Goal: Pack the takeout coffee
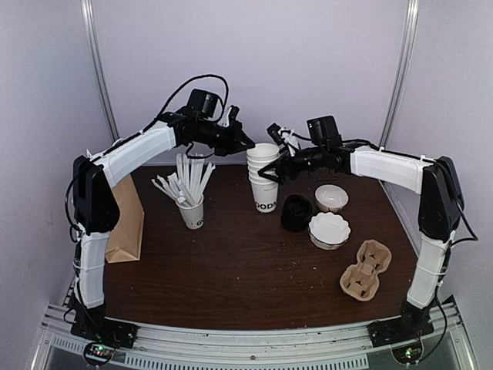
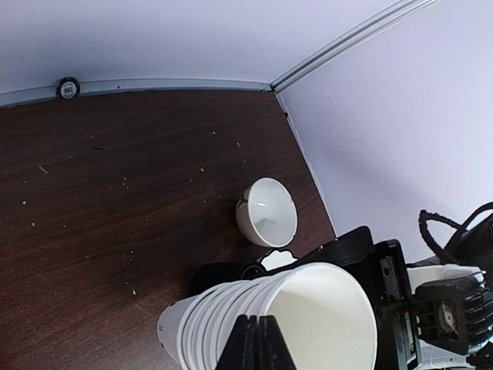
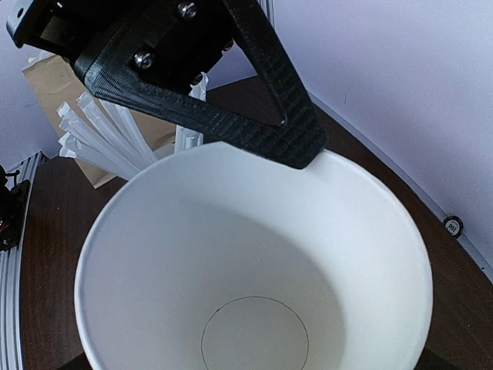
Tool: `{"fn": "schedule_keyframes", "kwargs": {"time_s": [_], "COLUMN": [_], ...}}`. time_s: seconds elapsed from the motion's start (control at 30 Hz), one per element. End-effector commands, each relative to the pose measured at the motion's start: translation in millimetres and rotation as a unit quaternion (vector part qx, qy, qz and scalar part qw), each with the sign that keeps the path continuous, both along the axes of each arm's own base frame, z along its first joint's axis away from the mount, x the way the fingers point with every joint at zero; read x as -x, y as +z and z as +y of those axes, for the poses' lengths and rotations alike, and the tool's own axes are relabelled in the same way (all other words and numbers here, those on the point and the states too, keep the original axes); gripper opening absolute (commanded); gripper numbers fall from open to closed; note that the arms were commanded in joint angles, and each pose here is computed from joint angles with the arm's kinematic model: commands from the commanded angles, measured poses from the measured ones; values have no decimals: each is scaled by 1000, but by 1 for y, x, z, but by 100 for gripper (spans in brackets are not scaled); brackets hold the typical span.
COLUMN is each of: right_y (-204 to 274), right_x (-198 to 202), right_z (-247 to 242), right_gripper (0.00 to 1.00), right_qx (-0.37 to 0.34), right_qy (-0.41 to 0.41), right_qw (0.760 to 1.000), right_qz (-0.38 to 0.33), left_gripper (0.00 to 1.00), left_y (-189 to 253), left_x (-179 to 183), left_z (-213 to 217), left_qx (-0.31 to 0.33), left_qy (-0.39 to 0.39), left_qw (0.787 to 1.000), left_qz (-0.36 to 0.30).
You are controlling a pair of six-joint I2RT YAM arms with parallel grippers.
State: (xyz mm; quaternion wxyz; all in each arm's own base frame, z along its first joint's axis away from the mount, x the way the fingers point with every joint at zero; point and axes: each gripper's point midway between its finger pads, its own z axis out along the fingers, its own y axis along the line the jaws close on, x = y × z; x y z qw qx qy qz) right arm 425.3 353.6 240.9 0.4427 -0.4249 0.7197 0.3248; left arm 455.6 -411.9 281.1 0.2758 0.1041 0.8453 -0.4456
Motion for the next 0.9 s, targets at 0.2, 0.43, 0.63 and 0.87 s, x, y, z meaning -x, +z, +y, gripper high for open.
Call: {"fn": "schedule_keyframes", "kwargs": {"time_s": [0.2,0.43,0.63,0.87], "right_y": [-57,-74,-85,-70], "right_x": [-10,5,0,-12], "right_z": [-10,-12,-17,-18], "right_gripper": [73,76,77,77], "right_qx": [63,96,92,45], "right_qy": [-36,19,-13,-43], "right_qw": [997,995,995,997], "right_qz": [17,-13,22,55], "left_gripper": [0,0,0,34], "left_y": [90,90,93,72], "left_x": [13,11,6,4], "left_z": [20,39,49,48], "left_qx": [29,35,35,9], "left_qy": [14,24,26,15], "left_qw": [995,997,996,998], "left_qz": [-91,-66,-71,-67]}}
